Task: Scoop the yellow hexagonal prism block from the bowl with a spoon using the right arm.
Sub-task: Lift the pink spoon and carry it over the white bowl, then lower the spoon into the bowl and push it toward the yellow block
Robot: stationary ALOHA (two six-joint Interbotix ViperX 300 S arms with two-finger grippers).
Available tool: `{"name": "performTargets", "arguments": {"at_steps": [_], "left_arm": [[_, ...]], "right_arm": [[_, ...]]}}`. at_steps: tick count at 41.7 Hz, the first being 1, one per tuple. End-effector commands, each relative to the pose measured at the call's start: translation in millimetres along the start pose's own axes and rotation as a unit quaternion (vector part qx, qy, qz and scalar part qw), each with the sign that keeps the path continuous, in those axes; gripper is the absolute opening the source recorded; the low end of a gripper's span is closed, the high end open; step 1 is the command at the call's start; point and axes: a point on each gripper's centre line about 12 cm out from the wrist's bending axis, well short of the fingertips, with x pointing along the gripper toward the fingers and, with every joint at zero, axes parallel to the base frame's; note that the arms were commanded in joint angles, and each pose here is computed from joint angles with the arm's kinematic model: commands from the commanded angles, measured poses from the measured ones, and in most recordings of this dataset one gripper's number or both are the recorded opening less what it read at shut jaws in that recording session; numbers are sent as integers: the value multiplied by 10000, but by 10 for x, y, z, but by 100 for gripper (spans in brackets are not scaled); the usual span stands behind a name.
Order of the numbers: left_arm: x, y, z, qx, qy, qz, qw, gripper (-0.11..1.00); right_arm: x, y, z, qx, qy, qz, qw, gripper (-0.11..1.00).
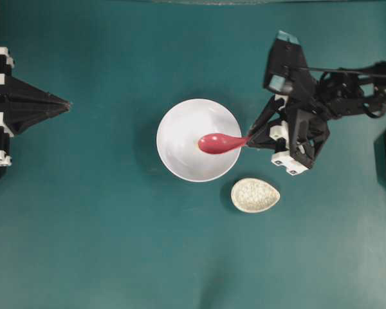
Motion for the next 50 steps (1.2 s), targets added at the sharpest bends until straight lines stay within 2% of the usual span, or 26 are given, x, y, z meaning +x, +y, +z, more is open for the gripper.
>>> {"name": "performTargets", "arguments": {"at_steps": [1,9,20,34,50], "left_arm": [[11,0,48,23,-61,-1,10000,0],[11,3,48,22,-61,6,10000,0],[11,0,48,23,-61,-1,10000,0],[9,0,51,23,-69,-1,10000,0],[8,3,51,22,-69,7,10000,0]], "right_arm": [[-24,18,145,-49,189,9,9998,22],[119,9,252,-137,783,-121,9968,22],[240,-58,358,-58,1463,-567,9876,22],[410,-69,330,-61,1897,-674,9795,22],[575,-107,280,-55,2007,-708,9771,22]]}}
